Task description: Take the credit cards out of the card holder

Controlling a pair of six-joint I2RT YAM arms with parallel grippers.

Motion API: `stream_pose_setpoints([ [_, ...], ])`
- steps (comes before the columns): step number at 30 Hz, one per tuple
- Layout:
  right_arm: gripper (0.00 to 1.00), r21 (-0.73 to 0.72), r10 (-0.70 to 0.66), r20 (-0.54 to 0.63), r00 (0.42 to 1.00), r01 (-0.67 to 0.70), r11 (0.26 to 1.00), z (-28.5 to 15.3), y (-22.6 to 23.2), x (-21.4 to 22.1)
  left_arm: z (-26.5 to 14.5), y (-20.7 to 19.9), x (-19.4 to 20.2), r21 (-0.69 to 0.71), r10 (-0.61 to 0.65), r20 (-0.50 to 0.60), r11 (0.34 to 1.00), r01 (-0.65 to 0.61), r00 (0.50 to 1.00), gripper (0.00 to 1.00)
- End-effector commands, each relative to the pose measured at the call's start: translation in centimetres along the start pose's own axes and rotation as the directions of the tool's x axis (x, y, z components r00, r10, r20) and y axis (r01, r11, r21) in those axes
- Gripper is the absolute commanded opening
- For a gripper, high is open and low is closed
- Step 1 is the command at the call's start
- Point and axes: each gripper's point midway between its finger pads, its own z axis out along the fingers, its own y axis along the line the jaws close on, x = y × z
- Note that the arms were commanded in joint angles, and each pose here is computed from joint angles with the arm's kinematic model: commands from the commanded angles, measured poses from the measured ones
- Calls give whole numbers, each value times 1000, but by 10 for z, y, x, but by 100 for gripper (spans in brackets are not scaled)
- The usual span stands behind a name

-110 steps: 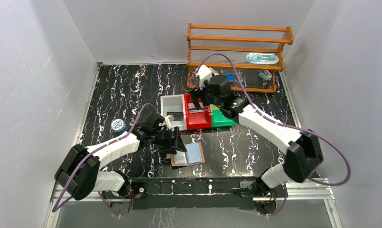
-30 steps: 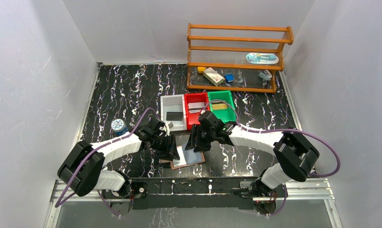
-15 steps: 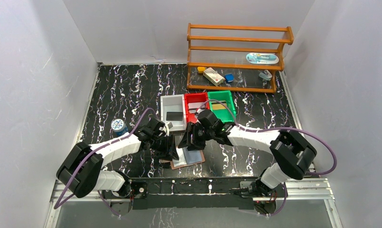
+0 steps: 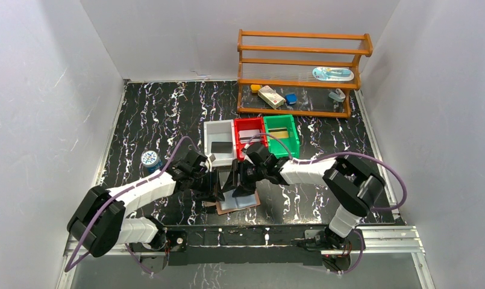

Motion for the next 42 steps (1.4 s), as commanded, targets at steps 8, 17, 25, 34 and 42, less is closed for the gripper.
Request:
stream_pose_setpoints([
  [8,65,72,75,-46,996,-72,995,9,-29,15,-17,28,-9,-136,-101,178,983,126,979,49],
  [17,49,180,90,-33,995,-83,980,11,-48,12,-42,-1,-27,-22,-51,280,998,60,959,48],
  [25,48,198,86,-1,996,-84,977,11,-50,6,-18,-43,-17,182,-5,90,983,-11,996,34],
  [34,54,156,-81,166,983,55,986,-29,-1,-25,15,15,16,-32,-59,-58,998,57,997,26],
  [42,74,394,-146,296,944,19,919,-74,-36,-40,12,11,13,-22,-48,-52,999,47,997,25],
])
